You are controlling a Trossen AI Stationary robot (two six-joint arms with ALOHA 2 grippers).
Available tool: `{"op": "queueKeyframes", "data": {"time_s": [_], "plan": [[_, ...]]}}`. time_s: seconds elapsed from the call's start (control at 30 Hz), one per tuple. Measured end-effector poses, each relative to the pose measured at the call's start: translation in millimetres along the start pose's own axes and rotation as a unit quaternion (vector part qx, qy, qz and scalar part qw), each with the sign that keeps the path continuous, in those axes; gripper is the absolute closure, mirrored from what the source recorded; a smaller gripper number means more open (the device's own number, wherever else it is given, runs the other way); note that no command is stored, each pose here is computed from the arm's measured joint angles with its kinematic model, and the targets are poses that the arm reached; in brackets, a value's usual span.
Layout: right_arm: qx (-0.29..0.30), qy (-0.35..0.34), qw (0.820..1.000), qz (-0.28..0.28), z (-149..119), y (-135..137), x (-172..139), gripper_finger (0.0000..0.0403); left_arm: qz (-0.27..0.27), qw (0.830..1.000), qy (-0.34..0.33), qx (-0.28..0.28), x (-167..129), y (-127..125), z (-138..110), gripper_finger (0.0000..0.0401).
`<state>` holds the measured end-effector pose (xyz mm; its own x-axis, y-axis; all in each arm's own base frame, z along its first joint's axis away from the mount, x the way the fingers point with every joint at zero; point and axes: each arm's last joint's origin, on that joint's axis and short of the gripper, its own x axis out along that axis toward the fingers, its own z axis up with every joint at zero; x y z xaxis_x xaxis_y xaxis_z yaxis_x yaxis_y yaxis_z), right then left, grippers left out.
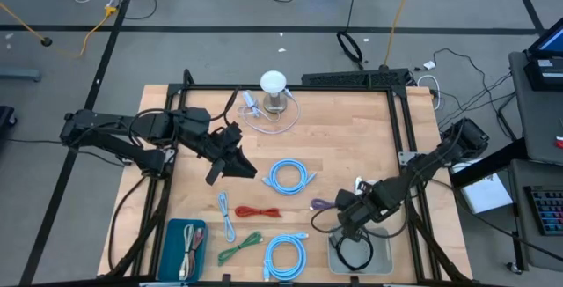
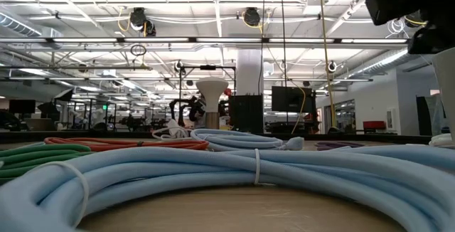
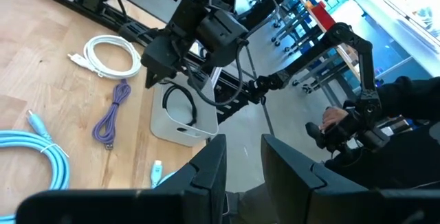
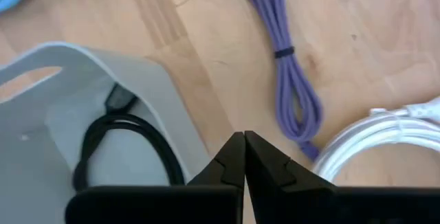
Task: Pick & Place USB Port
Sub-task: Put the black video cable into the gray bin
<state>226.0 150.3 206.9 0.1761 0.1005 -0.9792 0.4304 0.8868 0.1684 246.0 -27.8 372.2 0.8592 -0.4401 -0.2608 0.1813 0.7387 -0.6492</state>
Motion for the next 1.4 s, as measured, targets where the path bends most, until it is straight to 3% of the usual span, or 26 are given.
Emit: {"op": "queueKeyframes", "data": {"time_s": [0.5,1.4], "plan": [[-0.006,0.064,0.998,-0.013,-10.4,-10.2,10.2,0.0403,-0.007,1.000,0.007,0.002,1.8,-4.0,-3.1,0.0309],[0.004,0.116,0.993,0.017,-42.1,7.3,9.3,0.0403,0.018,1.000,0.022,-0.004,1.7,-0.5,-7.3,0.0309]]}}
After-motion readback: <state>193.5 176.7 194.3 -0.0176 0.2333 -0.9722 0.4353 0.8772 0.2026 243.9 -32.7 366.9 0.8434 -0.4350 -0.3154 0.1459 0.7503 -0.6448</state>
